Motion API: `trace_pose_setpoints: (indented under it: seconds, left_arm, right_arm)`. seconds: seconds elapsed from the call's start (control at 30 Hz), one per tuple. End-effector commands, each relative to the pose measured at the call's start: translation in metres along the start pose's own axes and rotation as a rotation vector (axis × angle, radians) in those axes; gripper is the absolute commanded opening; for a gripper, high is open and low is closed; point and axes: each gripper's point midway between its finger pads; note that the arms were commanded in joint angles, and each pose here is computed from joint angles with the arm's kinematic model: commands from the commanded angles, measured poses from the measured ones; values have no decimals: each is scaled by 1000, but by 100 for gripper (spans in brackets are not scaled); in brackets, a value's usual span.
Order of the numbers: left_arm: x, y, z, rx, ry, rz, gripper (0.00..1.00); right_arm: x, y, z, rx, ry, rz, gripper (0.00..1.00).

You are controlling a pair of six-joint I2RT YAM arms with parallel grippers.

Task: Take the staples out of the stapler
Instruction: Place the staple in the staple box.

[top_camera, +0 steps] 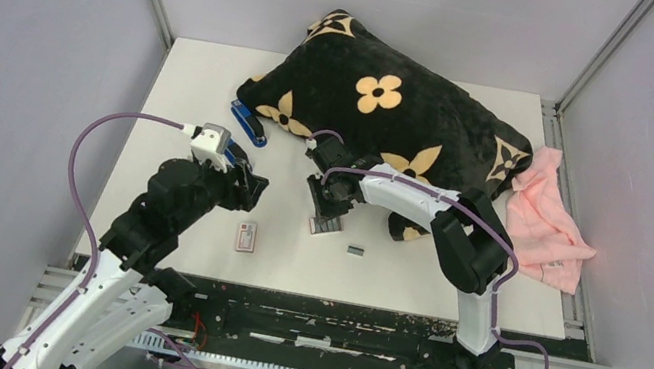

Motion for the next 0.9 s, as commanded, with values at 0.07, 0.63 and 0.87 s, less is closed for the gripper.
trace_pose_setpoints:
  seconds: [0.07, 0.63, 0.87]
  left_arm:
    - [-11, -1, -5, 32, -40, -37, 72]
    - [-11, -1, -6, 36, -38, -38, 72]
    - [-12, -1, -6, 40, -37, -39, 72]
  right_arm:
    - [-14, 3, 7, -17, 10, -30, 30]
    - [-14, -2, -2, 35, 38, -23, 29]
    - [-13, -4, -4, 40, 42, -16, 28]
Point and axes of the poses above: each gripper's point midway between its finger pads, its own y axis back along the fingers, its own z axis along the line the jaws close on, x = y × z, and after that the axes turned 13 degrees about y, right-handed
